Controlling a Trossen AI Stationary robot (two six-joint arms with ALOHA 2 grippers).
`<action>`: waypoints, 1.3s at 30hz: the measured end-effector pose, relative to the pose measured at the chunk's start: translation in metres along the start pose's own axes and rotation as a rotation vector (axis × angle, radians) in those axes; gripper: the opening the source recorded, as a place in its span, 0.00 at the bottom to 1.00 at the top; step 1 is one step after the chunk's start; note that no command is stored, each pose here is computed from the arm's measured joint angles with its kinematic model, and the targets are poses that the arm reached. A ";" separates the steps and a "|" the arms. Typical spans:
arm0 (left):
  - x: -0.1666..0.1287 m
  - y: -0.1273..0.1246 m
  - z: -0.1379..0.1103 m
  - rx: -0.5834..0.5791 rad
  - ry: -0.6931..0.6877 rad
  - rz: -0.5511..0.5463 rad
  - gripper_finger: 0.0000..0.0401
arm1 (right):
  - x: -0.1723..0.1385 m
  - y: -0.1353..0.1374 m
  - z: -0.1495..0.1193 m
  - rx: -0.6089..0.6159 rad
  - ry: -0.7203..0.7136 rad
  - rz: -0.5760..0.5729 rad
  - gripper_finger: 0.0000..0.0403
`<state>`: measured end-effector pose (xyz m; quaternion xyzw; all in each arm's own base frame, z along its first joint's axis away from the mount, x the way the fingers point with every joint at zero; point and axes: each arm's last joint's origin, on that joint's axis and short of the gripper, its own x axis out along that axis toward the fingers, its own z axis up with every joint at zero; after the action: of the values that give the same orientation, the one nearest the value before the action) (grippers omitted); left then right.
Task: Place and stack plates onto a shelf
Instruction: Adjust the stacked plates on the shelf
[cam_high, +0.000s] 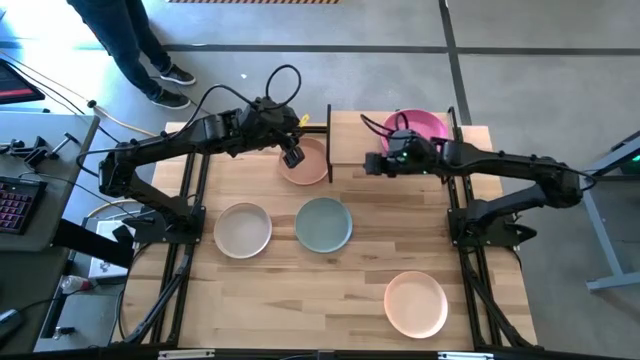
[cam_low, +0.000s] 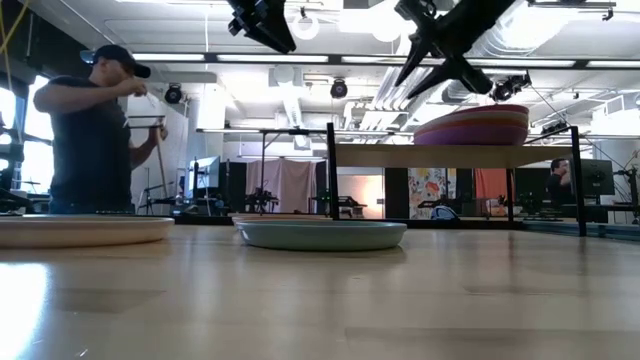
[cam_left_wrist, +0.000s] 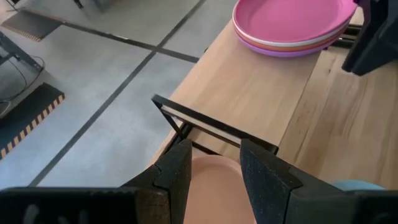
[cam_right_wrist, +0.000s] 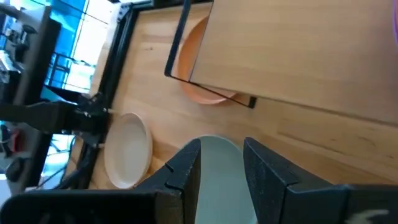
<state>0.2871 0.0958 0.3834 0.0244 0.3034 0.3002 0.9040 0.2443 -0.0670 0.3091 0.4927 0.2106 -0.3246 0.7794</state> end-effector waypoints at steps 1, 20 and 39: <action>0.000 0.000 0.000 0.000 0.000 0.000 0.31 | -0.001 0.001 0.001 -0.003 0.000 -0.001 0.26; 0.000 0.000 0.000 0.000 0.001 0.000 0.31 | -0.007 0.027 0.062 -0.158 0.129 -0.265 0.26; 0.000 0.000 0.000 0.000 0.001 0.000 0.31 | 0.029 0.005 0.073 -0.163 0.264 -0.518 0.26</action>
<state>0.2871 0.0959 0.3833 0.0244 0.3039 0.3003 0.9038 0.2689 -0.1402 0.3242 0.3966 0.4542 -0.4277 0.6734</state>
